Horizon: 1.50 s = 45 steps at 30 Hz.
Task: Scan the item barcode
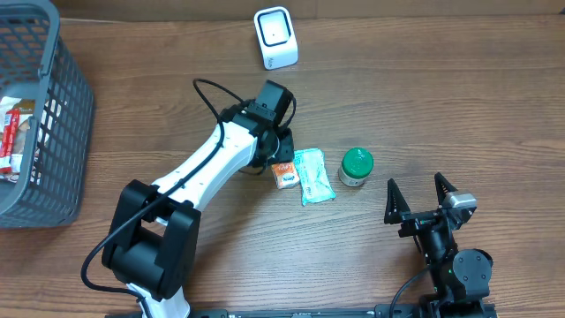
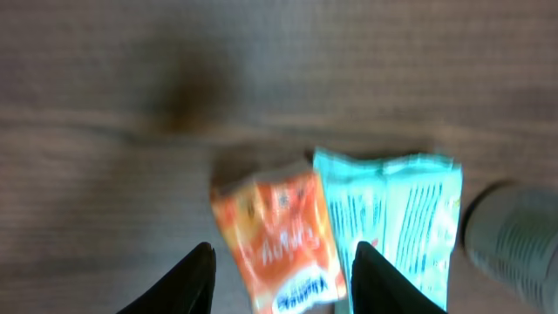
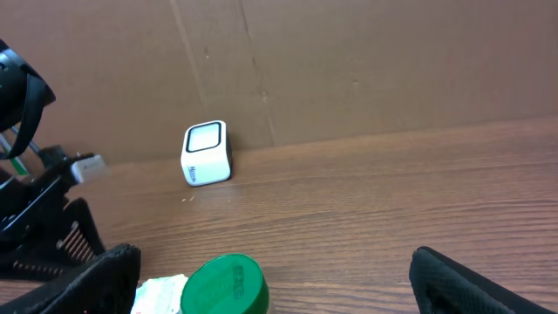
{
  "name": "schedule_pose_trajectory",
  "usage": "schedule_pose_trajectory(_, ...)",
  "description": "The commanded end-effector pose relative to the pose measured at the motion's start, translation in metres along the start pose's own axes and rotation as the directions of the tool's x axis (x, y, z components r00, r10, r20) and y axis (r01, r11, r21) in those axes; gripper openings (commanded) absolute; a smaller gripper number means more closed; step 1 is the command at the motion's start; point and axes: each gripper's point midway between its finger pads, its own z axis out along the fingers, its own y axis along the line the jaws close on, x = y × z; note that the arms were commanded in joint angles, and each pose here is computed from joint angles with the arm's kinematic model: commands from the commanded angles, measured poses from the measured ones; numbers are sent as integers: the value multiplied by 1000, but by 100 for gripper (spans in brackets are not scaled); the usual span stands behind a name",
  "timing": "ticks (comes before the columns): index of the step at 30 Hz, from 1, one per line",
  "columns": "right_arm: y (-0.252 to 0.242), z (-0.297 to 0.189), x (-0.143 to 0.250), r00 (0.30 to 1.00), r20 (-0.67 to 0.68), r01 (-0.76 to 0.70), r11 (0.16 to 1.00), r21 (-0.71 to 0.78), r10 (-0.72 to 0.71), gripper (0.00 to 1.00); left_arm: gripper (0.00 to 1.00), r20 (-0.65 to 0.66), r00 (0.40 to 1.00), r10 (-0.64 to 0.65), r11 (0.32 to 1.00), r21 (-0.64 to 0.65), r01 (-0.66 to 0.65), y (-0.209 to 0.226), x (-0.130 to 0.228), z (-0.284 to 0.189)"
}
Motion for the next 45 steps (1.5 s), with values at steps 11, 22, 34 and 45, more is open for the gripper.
schedule_pose_trajectory(11, -3, 0, 2, 1000, 4, -3, 1000, 12, 3, 100, 38, 97, 994, 47, 997, -72, -40, -3, -19, 32)
schedule_pose_trajectory(22, -3, 0, 2, 1000, 4, -3, 1000, 12, 3, 100, 36, 9, 982, 186, 982, 19, -186, -17, -3, 39)
schedule_pose_trajectory(34, -3, 0, 2, 1000, 4, -3, 1000, 12, 3, 100, 32, -51, 967, 250, 968, 38, -249, -15, 11, 33)
schedule_pose_trajectory(45, -3, 0, 2, 1000, 4, -3, 1000, 12, 3, 100, 34, -48, 987, 153, 988, 15, -153, -15, -4, -11)
